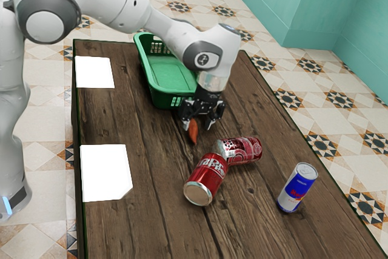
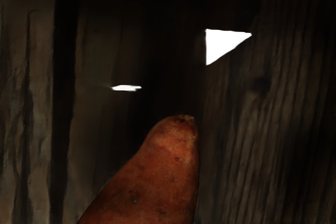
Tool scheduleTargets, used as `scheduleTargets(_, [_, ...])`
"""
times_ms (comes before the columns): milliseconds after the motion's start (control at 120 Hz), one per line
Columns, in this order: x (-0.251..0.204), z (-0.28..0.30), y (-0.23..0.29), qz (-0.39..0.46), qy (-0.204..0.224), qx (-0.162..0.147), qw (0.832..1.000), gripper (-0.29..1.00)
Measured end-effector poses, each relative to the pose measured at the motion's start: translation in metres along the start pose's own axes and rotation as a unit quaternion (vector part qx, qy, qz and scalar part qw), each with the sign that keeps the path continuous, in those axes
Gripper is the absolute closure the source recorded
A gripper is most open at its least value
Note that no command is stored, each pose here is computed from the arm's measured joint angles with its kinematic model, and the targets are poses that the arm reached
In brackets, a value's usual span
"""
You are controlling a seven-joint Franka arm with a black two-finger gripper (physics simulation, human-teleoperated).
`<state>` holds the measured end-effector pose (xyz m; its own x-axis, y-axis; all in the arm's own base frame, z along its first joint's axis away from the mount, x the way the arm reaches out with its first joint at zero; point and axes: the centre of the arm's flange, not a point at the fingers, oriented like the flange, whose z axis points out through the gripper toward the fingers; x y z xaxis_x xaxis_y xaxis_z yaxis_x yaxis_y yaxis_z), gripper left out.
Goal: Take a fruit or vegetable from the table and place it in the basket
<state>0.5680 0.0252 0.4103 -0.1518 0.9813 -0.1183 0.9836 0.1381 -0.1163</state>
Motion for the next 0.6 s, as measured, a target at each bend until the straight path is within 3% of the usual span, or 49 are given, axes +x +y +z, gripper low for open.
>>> scheduleTargets(408, [-0.004,-0.001,-0.005,0.019,-0.004,-0.008,1.0,0.52])
scheduleTargets(600, [-0.007,-0.018,-0.01,0.033,-0.008,-0.027,0.999,0.53])
